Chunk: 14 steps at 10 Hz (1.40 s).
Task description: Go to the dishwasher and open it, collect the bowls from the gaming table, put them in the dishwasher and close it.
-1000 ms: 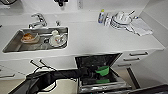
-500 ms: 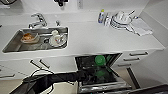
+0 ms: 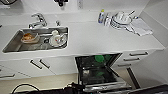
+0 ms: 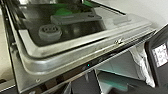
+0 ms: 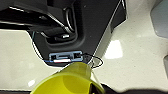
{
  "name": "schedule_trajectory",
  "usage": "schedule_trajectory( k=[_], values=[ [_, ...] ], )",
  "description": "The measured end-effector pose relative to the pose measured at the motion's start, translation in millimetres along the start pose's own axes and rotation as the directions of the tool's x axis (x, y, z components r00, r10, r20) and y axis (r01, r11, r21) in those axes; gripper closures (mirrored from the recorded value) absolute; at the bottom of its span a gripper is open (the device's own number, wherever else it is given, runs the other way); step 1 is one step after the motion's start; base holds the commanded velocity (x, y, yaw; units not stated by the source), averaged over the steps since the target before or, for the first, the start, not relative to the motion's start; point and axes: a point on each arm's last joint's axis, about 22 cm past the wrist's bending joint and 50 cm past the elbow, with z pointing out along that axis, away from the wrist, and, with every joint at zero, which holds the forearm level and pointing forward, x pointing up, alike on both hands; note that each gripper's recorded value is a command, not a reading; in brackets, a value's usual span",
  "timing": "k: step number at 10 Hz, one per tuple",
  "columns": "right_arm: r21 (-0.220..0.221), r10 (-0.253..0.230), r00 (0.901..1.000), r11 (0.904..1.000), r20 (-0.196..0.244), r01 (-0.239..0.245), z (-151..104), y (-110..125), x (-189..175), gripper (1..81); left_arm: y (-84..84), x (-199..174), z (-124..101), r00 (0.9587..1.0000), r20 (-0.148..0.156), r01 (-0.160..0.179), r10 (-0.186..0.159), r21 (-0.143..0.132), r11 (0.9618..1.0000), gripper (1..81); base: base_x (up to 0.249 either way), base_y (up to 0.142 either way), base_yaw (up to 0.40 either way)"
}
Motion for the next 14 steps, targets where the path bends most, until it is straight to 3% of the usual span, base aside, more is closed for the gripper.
schedule_trajectory(
  k=[3,5,7,8,9,10,11,13,14],
  values=[
    [0.062,0.038,0.9949,0.9976,-0.093,-0.033,-39.5,9.3,36.4,81.1,-14.9,-92.2,-4.8,0.9986,0.033,-0.041,0.041,0.014,0.9991,1.0,0.0,0.0,0.0],
    [0.098,0.071,0.9843,0.9937,-0.161,-0.055,-69.5,14.7,64.9,81.1,-21.6,-156.5,-3.9,0.9963,0.067,-0.055,0.054,0.021,0.9982,1.0,0.0,0.0,0.0],
    [0.113,0.11,0.9718,0.9897,-0.208,-0.088,-100.6,31.1,96.0,81.1,-15.7,-221.1,0.3,0.9937,0.106,-0.034,0.035,-0.009,0.9994,1.0,0.0,0.0,0.0],
    [0.111,0.124,0.9644,0.9887,-0.233,-0.101,-112.2,44.6,118.5,81.1,-21.2,-245.9,5.8,0.9919,0.126,-0.018,0.019,-0.007,0.9998,1.0,0.0,0.0,0.0],
    [0.125,0.142,0.9527,0.9858,-0.269,-0.112,-114.3,47.9,147.8,81.1,-35.2,-259.9,13.4,0.9918,0.127,-0.009,0.009,0.005,0.9999,1.0,0.0,0.0,0.0],
    [0.154,0.158,0.9422,0.9813,-0.295,-0.116,-115.6,41.9,174.3,81.1,-59.1,-278.1,22.0,0.9899,0.142,-0.009,0.004,0.035,0.9993,1.0,0.0,0.0,0.0],
    [0.178,0.172,0.9377,0.9764,-0.302,-0.122,-118.0,34.7,191.6,81.1,-82.9,-307.5,27.3,0.9853,0.17,0.0,-0.011,0.066,0.9978,1.0,0.0,0.0,0.0],
    [0.18,0.179,0.9422,0.9748,-0.283,-0.131,-126.2,38.5,205.2,81.1,-119.6,-354.2,34.6,0.9768,0.212,0.008,-0.03,0.107,0.9943,1.0,0.0,0.0,0.0],
    [0.18,0.182,0.9415,0.9744,-0.283,-0.135,-127.3,40.5,211.3,81.1,-127.7,-366.0,40.1,0.9758,0.216,0.014,-0.037,0.107,0.9942,1.0,0.0,0.0,0.0]
  ],
)
